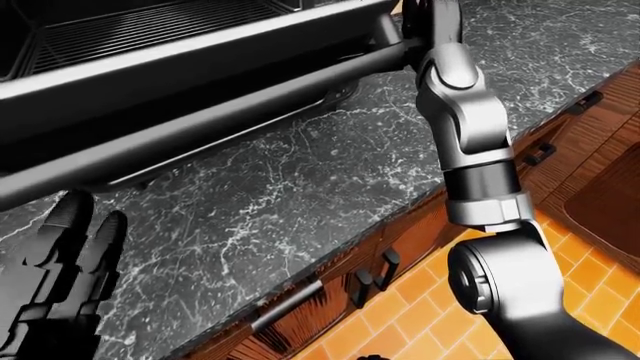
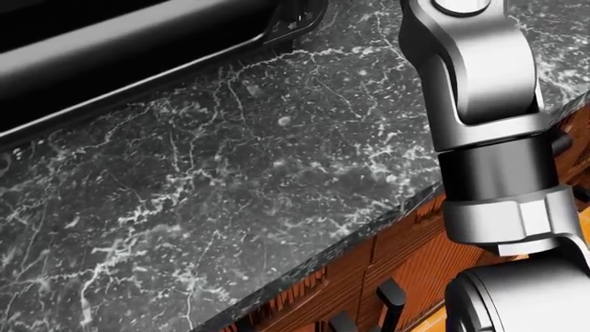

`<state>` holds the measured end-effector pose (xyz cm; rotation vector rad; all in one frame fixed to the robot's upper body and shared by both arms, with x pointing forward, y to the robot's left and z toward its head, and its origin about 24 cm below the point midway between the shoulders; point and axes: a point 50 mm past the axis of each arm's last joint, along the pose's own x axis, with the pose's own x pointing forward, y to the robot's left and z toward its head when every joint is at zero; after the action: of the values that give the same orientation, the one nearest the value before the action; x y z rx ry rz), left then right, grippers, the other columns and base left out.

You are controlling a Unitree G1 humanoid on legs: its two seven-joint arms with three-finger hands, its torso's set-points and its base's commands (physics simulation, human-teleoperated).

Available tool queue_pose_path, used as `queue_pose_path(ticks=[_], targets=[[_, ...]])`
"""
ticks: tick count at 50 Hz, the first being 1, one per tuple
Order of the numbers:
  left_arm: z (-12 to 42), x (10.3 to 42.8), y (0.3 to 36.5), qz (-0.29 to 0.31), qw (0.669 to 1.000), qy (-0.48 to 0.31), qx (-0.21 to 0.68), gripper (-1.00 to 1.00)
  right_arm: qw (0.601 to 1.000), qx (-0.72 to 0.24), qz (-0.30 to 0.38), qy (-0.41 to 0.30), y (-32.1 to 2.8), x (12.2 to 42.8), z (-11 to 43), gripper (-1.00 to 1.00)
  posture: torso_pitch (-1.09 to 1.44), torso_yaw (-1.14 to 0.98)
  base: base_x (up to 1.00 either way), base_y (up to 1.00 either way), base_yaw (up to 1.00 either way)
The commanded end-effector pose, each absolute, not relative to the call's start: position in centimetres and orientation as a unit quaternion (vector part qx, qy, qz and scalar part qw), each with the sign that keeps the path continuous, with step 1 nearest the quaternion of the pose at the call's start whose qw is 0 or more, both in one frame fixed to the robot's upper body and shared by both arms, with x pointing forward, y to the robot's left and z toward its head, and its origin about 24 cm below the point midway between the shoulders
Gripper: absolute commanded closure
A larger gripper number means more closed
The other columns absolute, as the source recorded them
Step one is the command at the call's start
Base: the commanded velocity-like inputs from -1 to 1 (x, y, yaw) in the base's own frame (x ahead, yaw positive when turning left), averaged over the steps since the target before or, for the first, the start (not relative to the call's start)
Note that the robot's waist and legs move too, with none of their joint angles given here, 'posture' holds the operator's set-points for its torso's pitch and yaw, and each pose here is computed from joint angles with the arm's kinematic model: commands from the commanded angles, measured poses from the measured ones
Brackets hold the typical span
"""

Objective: Close the toaster oven door.

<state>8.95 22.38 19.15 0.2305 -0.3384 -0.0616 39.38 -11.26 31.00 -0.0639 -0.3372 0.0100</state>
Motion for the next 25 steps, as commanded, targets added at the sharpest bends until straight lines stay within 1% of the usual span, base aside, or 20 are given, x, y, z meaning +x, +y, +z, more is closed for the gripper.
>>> queue_pose_path(ticks=[1, 3, 4, 5, 6, 9, 13, 16, 17, 23, 25], targets=[[19.8, 8.9, 21.9, -0.048, 0.971, -0.185, 0.147, -1.00, 0.972, -0.025, 0.013, -0.232, -10.6, 38.3, 34.1, -1.00, 0.00, 0.00, 0.00, 0.00, 0.00], [19.9, 9.2, 22.1, -0.047, 0.972, -0.178, 0.146, -1.00, 0.972, -0.025, 0.014, -0.232, -10.5, 38.3, 34.1, -1.00, 0.00, 0.00, 0.00, 0.00, 0.00], [19.6, 9.3, 22.0, -0.057, 0.976, -0.161, 0.138, -1.00, 0.972, -0.026, 0.014, -0.232, -10.5, 38.3, 34.1, -1.00, 0.00, 0.00, 0.00, 0.00, 0.00], [19.9, 9.3, 21.9, -0.068, 0.972, -0.172, 0.149, -1.00, 0.972, -0.025, 0.014, -0.232, -10.5, 38.3, 34.1, -1.00, 0.00, 0.00, 0.00, 0.00, 0.00], [19.8, 9.2, 22.0, -0.065, 0.974, -0.166, 0.143, -1.00, 0.972, -0.025, 0.014, -0.231, -10.5, 38.3, 34.1, -1.00, 0.00, 0.00, 0.00, 0.00, 0.00], [20.1, 9.4, 21.8, -0.073, 0.970, -0.185, 0.144, -1.00, 0.972, -0.025, 0.015, -0.232, -10.4, 38.3, 34.1, -1.00, 0.00, 0.00, 0.00, 0.00, 0.00], [20.0, 10.3, 21.6, -0.077, 0.972, -0.180, 0.131, -1.00, 0.972, -0.025, 0.015, -0.232, -10.5, 38.3, 34.1, -1.00, 0.00, 0.00, 0.00, 0.00, 0.00], [19.8, 10.2, 20.7, -0.110, 0.965, -0.193, 0.138, -1.00, 0.972, -0.025, 0.014, -0.232, -10.5, 38.3, 34.2, -1.00, 0.00, 0.00, 0.00, 0.00, 0.00], [19.5, 10.2, 20.6, -0.125, 0.967, -0.177, 0.137, -1.00, 0.972, -0.025, 0.014, -0.232, -10.5, 38.3, 34.1, -1.00, 0.00, 0.00, 0.00, 0.00, 0.00], [19.7, 11.7, 20.5, -0.144, 0.966, -0.154, 0.152, -1.00, 0.973, -0.024, 0.014, -0.231, -10.5, 38.3, 34.0, -1.00, 0.00, 0.00, 0.00, 0.00, 0.00], [19.5, 11.7, 20.2, -0.159, 0.963, -0.151, 0.157, -1.00, 0.973, -0.024, 0.014, -0.231, -10.5, 38.3, 33.9, -1.00, 0.00, 0.00, 0.00, 0.00, 0.00]])
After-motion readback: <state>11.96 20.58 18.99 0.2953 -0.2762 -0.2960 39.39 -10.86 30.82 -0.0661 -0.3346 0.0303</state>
